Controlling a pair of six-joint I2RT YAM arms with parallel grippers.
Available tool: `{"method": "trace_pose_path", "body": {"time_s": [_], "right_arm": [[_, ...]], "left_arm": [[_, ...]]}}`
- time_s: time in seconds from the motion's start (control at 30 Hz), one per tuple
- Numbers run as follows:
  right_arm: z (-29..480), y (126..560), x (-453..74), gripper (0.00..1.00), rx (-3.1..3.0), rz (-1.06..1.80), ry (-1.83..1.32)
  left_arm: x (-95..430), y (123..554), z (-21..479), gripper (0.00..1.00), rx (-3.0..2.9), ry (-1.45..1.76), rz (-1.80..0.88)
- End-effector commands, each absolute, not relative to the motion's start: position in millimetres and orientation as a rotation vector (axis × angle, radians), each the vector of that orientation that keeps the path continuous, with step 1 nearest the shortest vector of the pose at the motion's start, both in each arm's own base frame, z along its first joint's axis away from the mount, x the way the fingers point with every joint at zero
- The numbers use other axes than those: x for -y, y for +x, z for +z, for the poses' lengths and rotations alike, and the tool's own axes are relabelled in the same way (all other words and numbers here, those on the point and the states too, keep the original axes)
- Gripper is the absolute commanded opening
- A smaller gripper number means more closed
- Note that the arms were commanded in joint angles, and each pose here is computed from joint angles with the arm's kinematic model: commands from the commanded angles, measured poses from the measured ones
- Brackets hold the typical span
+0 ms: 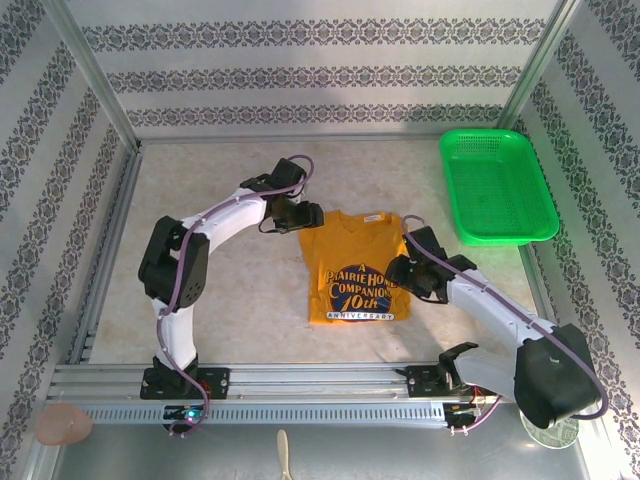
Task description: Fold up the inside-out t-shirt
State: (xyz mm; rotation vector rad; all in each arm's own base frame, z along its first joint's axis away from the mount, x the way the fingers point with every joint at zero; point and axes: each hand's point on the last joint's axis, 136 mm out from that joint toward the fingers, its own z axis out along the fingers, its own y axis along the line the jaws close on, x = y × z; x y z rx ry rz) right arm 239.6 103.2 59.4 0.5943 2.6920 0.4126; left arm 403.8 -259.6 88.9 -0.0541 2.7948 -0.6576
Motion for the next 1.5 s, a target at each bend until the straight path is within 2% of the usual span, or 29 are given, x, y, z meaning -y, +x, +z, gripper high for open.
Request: {"method": "trace_pose_path", "body": {"time_s": [0.0,0.43,0.57,0.6,0.7,0.87,1.2,1.47], "right_arm": [[44.4,235.4,-104.0,0.45,-2.707,0.392,0.628],[12.6,231.7,-102.7,0.45,-2.761,0.325,0.702],[8.6,230.7,-101.3,0.46,-2.768,0.311,0.724],[8.2,230.6,-100.8,0.46,-2.768,0.307,0.728],[7.1,229.8,-99.9,0.46,-2.77,0.299,0.733],[3.2,228.4,-97.5,0.46,-2.779,0.274,0.743],[-3.3,225.1,-94.5,0.46,-2.793,0.244,0.765],[-4.8,225.1,-94.3,0.46,-2.8,0.234,0.765]], "left_arm": [[253.6,399.7,80.3,0.62,-2.872,0.008,-0.558],[279.4,421.0,54.3,0.59,-2.902,0.031,-0.61],[286.9,423.6,43.6,0.51,-2.927,0.042,-0.618],[288.9,424.1,42.3,0.48,-2.93,0.049,-0.622],[290.2,426.6,45.6,0.19,-2.916,0.06,-0.614],[288.4,432.9,73.8,0.0,-2.848,0.084,-0.605],[314.4,432.4,140.0,0.0,-2.624,0.058,-0.932],[343.3,429.9,163.9,0.0,-2.367,0.003,-1.403]]}}
